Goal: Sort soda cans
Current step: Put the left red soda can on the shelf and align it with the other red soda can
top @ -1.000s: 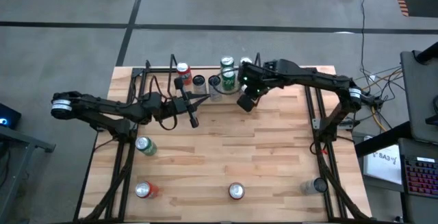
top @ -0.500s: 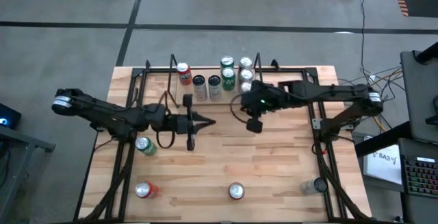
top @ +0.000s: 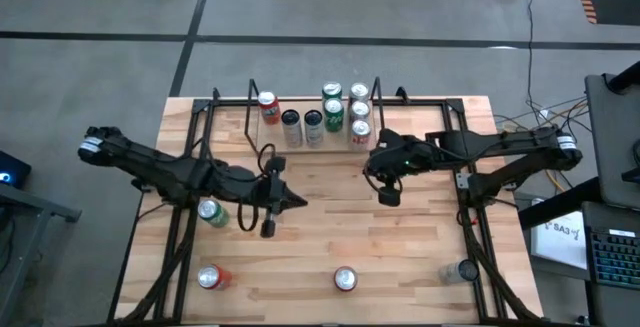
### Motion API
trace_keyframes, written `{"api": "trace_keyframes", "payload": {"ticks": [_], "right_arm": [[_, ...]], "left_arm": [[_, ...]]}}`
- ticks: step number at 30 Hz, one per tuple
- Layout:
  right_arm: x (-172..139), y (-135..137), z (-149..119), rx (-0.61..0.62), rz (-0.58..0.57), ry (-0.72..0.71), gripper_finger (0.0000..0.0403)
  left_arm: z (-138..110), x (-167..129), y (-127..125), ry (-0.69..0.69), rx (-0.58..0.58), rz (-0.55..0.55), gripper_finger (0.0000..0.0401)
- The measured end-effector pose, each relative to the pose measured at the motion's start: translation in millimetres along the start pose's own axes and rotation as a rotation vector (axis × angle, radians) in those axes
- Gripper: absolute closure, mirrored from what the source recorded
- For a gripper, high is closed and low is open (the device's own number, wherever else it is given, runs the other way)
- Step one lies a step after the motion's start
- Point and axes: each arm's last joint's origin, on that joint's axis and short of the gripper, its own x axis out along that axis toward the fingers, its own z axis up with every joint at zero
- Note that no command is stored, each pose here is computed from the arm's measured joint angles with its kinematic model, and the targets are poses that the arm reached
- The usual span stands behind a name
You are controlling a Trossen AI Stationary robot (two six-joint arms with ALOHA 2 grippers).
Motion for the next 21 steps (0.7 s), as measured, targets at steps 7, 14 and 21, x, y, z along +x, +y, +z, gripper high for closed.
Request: {"api": "trace_keyframes", "payload": {"ticks": [7, 14, 21], "right_arm": [[1, 0, -2, -0.003, 0.001, 0.01, 0.0394], [2, 0, -2, -0.002, 0.001, 0.013, 0.0394], [7, 1, -5, -0.005, 0.001, 0.032, 0.0394]], "left_arm": [[13, 3, -22, 0.204, -0.193, -0.048, 0.0401], [23, -2, -40, 0.813, -0.534, -0.059, 0.0401], [11, -10, -88, 1.195, -0.517, 0.153, 0.0401]]}}
